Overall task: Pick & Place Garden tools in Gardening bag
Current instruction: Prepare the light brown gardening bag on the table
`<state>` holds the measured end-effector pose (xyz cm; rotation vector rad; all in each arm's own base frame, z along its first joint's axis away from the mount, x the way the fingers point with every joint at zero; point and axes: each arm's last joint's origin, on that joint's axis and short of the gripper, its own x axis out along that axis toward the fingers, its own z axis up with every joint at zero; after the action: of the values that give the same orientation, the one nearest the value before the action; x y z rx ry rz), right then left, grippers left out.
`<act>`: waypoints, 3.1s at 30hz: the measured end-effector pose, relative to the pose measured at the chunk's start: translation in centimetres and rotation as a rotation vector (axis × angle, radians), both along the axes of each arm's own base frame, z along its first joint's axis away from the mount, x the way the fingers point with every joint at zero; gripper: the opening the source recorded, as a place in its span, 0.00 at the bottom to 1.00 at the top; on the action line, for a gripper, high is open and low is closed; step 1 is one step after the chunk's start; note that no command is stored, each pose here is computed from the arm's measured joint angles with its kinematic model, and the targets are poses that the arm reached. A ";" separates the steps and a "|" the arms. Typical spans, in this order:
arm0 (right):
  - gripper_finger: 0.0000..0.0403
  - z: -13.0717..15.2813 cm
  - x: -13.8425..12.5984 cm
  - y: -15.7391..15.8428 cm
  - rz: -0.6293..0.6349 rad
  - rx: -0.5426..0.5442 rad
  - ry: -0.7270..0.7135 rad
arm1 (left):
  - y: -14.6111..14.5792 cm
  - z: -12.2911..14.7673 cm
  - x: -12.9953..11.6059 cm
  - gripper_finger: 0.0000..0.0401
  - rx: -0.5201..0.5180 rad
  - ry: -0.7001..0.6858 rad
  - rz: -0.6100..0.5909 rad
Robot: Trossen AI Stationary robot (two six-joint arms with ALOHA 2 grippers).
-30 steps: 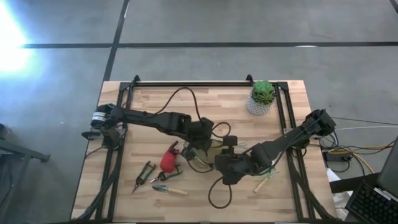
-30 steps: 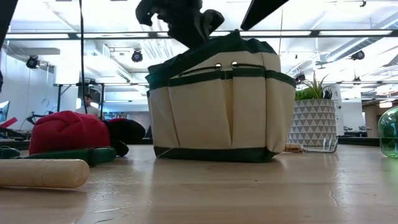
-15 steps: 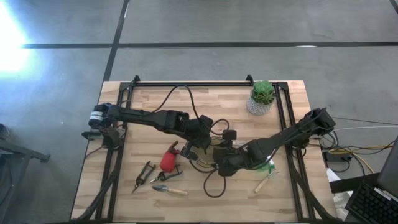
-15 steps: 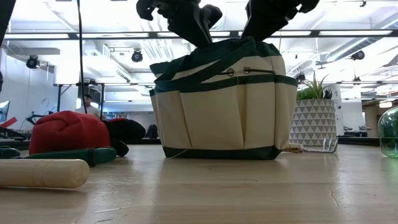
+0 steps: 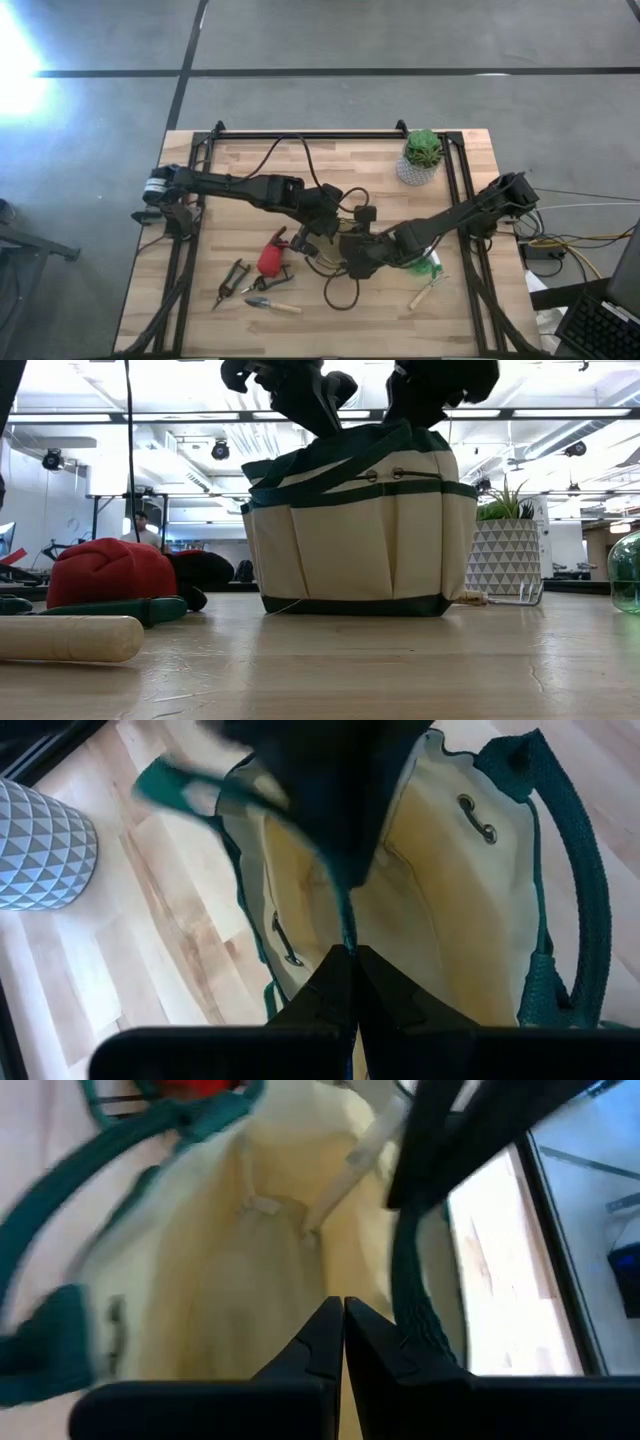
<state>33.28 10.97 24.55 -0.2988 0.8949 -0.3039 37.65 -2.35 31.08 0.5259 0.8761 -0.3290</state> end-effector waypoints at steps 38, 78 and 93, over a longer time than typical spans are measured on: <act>0.02 -1.4 2.2 -5.1 -0.058 -0.022 -0.107 | 0.1 -0.3 0.0 0.25 0.013 0.012 -0.039; 0.02 -0.7 3.6 -9.3 -0.029 -0.044 -0.172 | 1.5 3.4 -4.5 0.53 0.268 0.104 0.306; 0.02 3.1 4.1 -12.5 0.001 0.090 -0.125 | 1.9 6.8 -9.6 0.53 0.156 -0.133 0.444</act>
<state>37.40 -1.50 27.68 -0.1953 0.7828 -0.2771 28.09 -0.46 37.90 0.4753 0.8673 0.1787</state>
